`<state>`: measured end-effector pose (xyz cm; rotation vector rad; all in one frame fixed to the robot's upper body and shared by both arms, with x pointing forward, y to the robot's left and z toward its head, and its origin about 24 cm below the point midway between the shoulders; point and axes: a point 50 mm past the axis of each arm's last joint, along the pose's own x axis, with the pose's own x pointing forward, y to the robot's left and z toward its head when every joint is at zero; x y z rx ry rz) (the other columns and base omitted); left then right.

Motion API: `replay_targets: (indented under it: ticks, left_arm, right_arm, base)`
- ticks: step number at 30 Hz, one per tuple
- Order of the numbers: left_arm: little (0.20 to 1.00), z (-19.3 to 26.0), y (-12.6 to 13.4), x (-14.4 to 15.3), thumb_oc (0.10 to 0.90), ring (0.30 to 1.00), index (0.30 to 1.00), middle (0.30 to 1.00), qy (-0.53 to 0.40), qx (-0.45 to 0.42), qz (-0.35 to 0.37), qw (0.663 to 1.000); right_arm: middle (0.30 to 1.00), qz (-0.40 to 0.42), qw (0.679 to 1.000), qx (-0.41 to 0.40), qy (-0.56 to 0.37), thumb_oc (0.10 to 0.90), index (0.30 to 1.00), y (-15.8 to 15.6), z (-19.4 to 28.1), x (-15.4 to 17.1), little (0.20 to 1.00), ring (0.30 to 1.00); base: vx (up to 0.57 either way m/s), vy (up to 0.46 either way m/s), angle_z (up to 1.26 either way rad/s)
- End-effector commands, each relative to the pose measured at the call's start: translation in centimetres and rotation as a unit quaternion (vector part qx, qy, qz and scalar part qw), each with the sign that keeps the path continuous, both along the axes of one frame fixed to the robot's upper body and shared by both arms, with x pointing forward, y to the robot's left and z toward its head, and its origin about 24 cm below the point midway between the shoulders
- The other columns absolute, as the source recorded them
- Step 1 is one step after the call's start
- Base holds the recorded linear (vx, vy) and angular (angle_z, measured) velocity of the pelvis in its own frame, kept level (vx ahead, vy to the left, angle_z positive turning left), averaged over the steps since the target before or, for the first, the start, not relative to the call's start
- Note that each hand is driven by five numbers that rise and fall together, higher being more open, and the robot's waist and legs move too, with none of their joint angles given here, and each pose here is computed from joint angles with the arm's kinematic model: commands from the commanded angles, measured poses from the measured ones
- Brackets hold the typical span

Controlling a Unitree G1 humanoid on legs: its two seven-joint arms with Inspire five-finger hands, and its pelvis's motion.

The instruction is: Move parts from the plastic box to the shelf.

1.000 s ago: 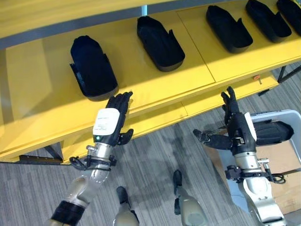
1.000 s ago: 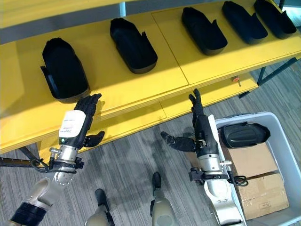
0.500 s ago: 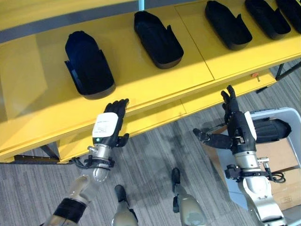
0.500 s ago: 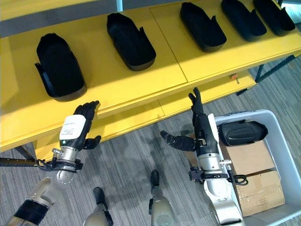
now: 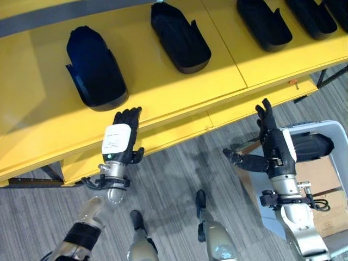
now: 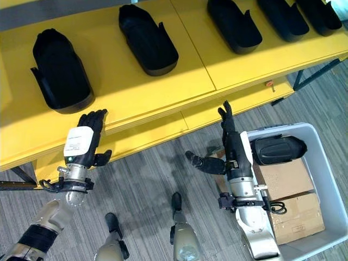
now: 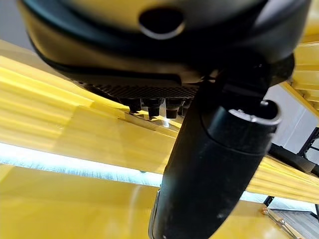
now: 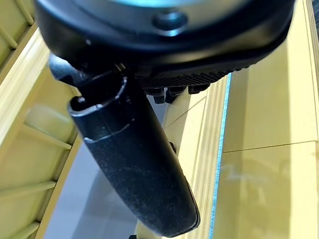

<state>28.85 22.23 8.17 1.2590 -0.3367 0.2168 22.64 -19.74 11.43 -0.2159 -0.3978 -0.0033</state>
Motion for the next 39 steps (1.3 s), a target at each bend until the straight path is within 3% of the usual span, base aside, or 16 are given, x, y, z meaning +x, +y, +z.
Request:
replay_targets:
  ticks: [1, 10, 39]
  left_arm:
    - [1.000, 3.5, 2.1, 2.0, 0.900, 1.000, 1.000, 1.000, -0.064, 0.009, 0.050, 0.997]
    - [1.000, 2.7, 2.7, 2.4, 0.900, 1.000, 1.000, 1.000, -0.042, -0.020, 0.077, 0.996]
    - [1.000, 3.5, 4.5, 2.8, 0.900, 1.000, 1.000, 1.000, -0.042, 0.007, 0.103, 0.994]
  right_arm:
    - [1.000, 0.039, 0.984, -0.003, -0.173, 0.900, 1.000, 1.2, 6.2, -1.1, 1.000, 1.000]
    - [1.000, 0.046, 0.984, 0.002, -0.174, 0.900, 1.000, 1.2, 6.4, -1.3, 1.000, 1.000]
    - [1.000, 0.050, 0.983, -0.014, -0.175, 0.900, 1.000, 1.2, 6.6, -1.5, 1.000, 1.000]
  base:
    - [0.00, 0.000, 0.00]
    - [0.00, 0.000, 0.00]
    - [0.00, 0.000, 0.00]
